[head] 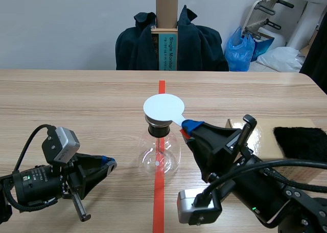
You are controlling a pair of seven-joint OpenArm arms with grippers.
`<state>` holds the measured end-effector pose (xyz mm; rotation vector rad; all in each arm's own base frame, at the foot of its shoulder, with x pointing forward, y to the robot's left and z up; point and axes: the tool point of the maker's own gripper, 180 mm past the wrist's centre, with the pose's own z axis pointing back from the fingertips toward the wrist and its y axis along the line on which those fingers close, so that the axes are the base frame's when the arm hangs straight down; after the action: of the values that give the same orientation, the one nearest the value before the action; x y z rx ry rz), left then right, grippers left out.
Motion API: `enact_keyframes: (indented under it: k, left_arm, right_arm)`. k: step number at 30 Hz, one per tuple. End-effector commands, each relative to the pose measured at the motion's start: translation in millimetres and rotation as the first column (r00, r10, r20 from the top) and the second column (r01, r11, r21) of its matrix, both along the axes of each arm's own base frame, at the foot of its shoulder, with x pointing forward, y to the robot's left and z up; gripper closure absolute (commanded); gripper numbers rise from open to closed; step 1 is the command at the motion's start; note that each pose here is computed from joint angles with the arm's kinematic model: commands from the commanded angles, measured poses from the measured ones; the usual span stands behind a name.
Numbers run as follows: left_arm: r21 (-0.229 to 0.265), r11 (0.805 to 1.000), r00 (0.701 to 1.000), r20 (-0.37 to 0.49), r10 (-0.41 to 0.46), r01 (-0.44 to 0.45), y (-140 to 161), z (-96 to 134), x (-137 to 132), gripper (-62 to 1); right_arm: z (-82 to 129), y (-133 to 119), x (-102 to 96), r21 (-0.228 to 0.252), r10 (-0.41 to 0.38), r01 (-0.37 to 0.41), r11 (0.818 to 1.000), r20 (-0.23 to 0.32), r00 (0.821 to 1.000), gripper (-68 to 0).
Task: Do the electroscope experiment.
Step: 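Move the plate toward and away from the electroscope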
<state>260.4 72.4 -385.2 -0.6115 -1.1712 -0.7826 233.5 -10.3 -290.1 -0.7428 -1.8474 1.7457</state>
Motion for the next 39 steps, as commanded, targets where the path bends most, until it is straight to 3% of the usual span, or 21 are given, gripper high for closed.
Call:
enact_keyframes:
  k: [1,12,25,32,39]
  left_arm:
    - [-0.030,1.000,1.000,0.030,0.003,-0.002,-3,11,6,-2.7]
    - [-0.030,1.000,1.000,0.030,0.003,-0.002,-3,11,6,-2.7]
    - [-0.031,1.000,1.000,0.030,0.003,-0.002,-3,11,6,-2.7]
    - [-0.031,1.000,1.000,0.030,0.003,-0.002,-3,11,6,-2.7]
    - [-0.031,1.000,1.000,0.030,0.003,-0.002,-3,11,6,-2.7]
  right_arm:
    - [10,-4,6.9,0.001,-0.004,0.004,1.000,0.043,0.999,-0.8]
    - [11,-20,21.5,0.012,-0.122,0.121,0.993,0.037,0.992,-0.8]
    - [12,-48,41.1,0.029,-0.307,0.306,0.951,0.027,0.951,-0.8]
    - [12,-54,44.3,0.032,-0.343,0.343,0.939,0.025,0.939,-0.8]
    - [12,-50,42.0,0.030,-0.317,0.316,0.948,0.027,0.948,-0.8]
